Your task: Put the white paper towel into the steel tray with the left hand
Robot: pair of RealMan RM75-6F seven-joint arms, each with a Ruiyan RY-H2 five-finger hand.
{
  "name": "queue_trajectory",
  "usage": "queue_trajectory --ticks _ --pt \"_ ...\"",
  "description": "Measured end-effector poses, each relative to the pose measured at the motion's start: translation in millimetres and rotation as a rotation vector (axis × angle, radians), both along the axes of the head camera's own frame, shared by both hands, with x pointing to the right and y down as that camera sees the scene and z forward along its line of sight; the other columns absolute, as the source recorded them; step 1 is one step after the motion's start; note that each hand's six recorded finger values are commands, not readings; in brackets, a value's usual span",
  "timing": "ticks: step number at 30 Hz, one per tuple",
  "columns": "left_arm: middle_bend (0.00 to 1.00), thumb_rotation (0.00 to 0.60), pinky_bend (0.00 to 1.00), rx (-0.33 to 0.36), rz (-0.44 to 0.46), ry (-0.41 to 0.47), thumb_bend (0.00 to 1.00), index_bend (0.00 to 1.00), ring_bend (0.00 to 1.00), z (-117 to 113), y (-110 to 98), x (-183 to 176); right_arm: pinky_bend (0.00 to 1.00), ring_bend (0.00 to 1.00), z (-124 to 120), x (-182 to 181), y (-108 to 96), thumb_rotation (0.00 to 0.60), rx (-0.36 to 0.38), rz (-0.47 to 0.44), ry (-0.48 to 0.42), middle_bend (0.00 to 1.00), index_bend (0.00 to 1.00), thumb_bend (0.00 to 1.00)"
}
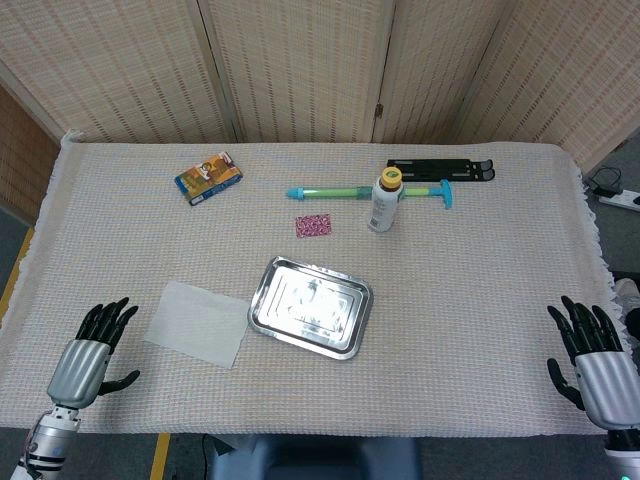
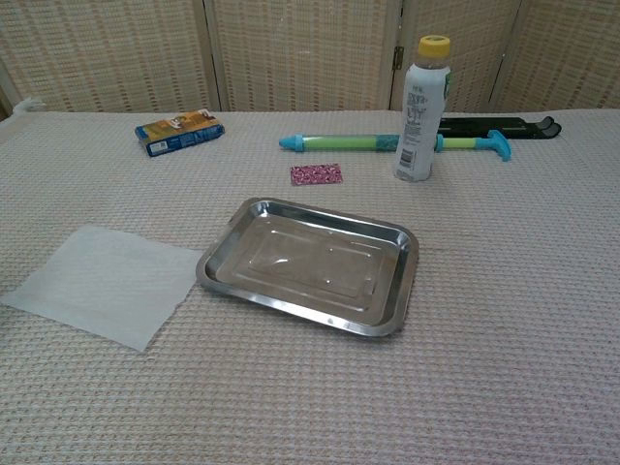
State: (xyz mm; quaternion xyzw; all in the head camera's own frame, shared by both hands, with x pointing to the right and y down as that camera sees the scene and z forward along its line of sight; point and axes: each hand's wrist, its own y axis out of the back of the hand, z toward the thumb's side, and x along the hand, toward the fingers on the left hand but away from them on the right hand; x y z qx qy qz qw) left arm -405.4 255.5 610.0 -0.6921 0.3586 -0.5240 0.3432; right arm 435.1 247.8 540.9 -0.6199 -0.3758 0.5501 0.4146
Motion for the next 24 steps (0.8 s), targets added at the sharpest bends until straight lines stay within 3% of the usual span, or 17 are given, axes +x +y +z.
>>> queue_trajectory --ticks 5,7,8,9,12,14,15,18,24 --pt "0.03 0.6 0.0 -0.006 0.004 -0.017 0.2 0.06 0.0 2 0 -1 0.0 0.0 2 0 0 0.6 -0.008 -0.006 -0.005 0.0 0.0 0.51" --pt "0.1 0.6 0.09 -0.003 0.008 -0.016 0.2 0.07 0.06 2 0 0 0.0 0.0 2 0 -1 0.6 -0.009 -0.005 -0.011 0.0 0.0 0.51" --pt "0.19 0.6 0.18 -0.002 0.01 -0.014 0.2 0.08 0.13 1 0 1 0.0 0.0 2 0 -1 0.6 -0.007 -0.006 -0.012 0.0 0.0 0.51" --pt "0.34 0.6 0.35 0.004 0.014 -0.008 0.19 0.1 0.26 1 0 2 0.0 0.0 1 -1 -1 0.6 -0.004 -0.007 -0.013 0.0 0.0 0.51" --pt "0.89 0.6 0.84 0.016 0.039 0.019 0.16 0.19 0.74 -1 1 8 0.0 0.0 -3 -2 0 0.6 0.012 -0.01 -0.022 0.0 0.0 0.51" --pt "0.99 0.6 0.96 0.018 0.063 0.043 0.16 0.28 0.9 0 3 14 0.0 0.0 -6 -3 0 0.6 0.024 -0.013 -0.032 0.0 0.0 0.51" --pt "1.0 0.6 0.99 0.024 0.084 0.058 0.16 0.34 0.96 1 5 18 0.0 0.0 -8 -4 0 0.6 0.032 -0.015 -0.039 0.0 0.0 0.51" --pt "1.0 0.6 1.0 0.049 0.14 0.079 0.16 0.4 1.0 7 8 26 0.0 0.0 -11 -5 -1 0.6 0.049 -0.014 -0.053 0.0 0.0 0.51" --pt "1.0 0.6 1.0 0.034 0.213 0.084 0.16 0.35 1.0 39 20 38 0.0 0.0 -14 -5 -8 0.6 0.108 -0.012 -0.074 0.0 0.0 0.51"
